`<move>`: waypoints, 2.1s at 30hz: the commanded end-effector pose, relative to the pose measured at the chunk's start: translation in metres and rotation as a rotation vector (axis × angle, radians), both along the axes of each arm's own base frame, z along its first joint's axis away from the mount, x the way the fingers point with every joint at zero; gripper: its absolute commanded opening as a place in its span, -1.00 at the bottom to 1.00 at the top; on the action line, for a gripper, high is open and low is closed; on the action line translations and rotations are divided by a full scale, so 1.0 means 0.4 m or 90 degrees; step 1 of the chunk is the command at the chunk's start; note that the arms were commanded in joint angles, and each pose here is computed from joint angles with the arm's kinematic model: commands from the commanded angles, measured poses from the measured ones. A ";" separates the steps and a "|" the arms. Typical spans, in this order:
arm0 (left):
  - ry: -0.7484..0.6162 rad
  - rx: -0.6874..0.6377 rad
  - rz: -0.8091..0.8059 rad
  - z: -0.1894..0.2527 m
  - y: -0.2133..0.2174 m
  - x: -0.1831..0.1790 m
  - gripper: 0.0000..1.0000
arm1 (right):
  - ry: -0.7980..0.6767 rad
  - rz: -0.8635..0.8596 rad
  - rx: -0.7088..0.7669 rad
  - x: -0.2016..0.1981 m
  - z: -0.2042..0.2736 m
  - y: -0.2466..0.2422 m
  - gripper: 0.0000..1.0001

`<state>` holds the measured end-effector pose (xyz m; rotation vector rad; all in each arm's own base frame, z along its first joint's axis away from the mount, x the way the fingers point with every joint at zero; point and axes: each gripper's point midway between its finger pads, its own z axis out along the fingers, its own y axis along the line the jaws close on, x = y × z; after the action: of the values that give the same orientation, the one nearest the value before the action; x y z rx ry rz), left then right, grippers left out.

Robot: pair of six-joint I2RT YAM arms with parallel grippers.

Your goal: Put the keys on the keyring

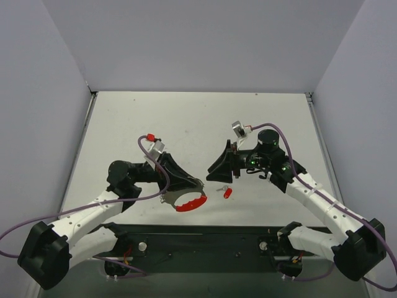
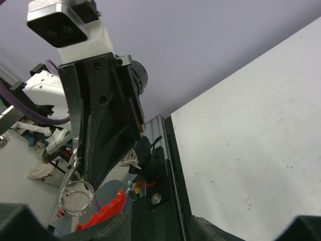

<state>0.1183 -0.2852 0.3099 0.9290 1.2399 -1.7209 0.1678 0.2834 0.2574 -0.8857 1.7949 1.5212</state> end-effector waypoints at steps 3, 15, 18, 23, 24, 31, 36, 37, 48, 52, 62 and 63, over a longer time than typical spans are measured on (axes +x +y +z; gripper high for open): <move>-0.094 -0.052 -0.008 0.101 0.025 -0.041 -1.00 | -0.097 0.040 -0.012 -0.031 0.045 0.046 -0.25; -0.121 0.033 0.116 0.050 0.028 0.015 -1.00 | -0.086 0.098 0.135 -0.074 0.183 0.057 -0.61; -0.132 0.071 0.154 0.019 0.023 0.033 -1.00 | -0.080 0.117 0.178 -0.084 0.230 0.062 -0.60; -0.165 0.183 0.278 -0.080 0.010 0.092 -1.00 | -0.072 0.162 0.276 -0.113 0.341 0.041 -0.58; -0.174 0.196 0.305 -0.091 0.014 0.103 -1.00 | -0.061 0.164 0.274 -0.107 0.337 0.042 -0.58; -0.398 0.282 0.496 -0.100 0.044 0.136 -1.00 | -0.108 0.033 0.144 -0.022 0.247 0.026 -0.43; -0.616 0.348 0.495 -0.051 0.017 0.089 -1.00 | -0.113 -0.078 0.029 0.020 0.190 -0.033 -0.11; -0.679 0.367 0.492 -0.037 0.016 0.095 -1.00 | -0.113 -0.090 0.026 0.027 0.188 -0.037 -0.09; -0.905 0.707 0.531 -0.237 0.045 0.212 -1.00 | -0.054 -0.181 -0.073 0.094 0.033 -0.065 0.11; -0.848 0.677 0.562 -0.250 0.040 0.210 -1.00 | -0.008 -0.175 -0.107 0.104 -0.050 -0.066 0.12; -0.715 0.302 0.542 0.015 0.060 0.094 -1.00 | -0.064 -0.056 -0.025 0.033 0.021 -0.048 0.19; -0.705 0.288 0.539 0.032 0.065 0.087 -1.00 | -0.064 -0.046 -0.013 0.026 0.036 -0.045 0.19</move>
<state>0.1722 -0.2542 0.2731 1.2290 1.0610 0.0782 0.1933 0.2589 0.2295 -0.7397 1.9809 1.2928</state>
